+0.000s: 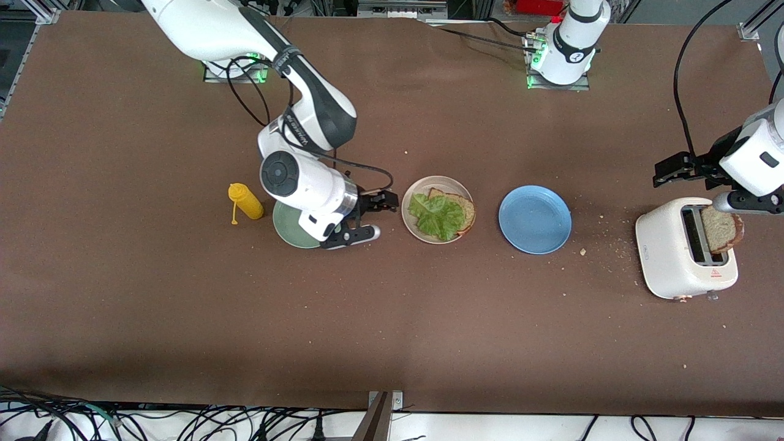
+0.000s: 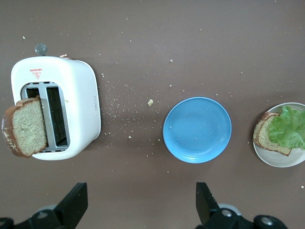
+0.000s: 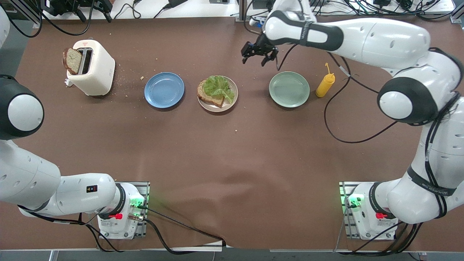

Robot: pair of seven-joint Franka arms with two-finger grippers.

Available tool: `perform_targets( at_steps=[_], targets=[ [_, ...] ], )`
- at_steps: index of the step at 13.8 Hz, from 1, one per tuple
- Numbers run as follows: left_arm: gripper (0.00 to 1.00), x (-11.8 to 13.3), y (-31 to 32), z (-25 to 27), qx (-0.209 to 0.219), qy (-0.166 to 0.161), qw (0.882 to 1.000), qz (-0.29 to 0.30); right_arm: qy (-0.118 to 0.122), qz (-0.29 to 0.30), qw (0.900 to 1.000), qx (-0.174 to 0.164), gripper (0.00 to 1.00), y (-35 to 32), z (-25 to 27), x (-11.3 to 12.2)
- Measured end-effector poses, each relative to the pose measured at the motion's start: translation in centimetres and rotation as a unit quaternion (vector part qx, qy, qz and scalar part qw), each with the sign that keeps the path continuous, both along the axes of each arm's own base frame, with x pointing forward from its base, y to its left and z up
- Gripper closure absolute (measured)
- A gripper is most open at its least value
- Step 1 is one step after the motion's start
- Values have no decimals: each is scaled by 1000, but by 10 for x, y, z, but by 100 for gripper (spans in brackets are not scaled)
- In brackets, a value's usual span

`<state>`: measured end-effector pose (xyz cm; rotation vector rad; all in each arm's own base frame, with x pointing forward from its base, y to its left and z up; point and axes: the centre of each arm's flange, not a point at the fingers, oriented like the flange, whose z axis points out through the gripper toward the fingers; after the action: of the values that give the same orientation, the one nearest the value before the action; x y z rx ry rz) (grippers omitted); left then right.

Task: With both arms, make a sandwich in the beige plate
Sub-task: 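Withdraw the right gripper while the left gripper moves to the toaster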

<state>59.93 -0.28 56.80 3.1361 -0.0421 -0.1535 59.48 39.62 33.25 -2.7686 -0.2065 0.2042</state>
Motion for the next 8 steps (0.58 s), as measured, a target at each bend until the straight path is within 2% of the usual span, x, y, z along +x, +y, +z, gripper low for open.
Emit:
perform_targets(
  at_steps=[5, 8],
  targets=[
    [0, -1, 0, -1, 0, 3, 1000, 0, -4, 58, 996, -63, 0, -108, 44, 8],
    [0, -1, 0, -1, 0, 3, 1000, 0, 2, 58, 995, -86, 0, -164, 70, 11]
  ],
)
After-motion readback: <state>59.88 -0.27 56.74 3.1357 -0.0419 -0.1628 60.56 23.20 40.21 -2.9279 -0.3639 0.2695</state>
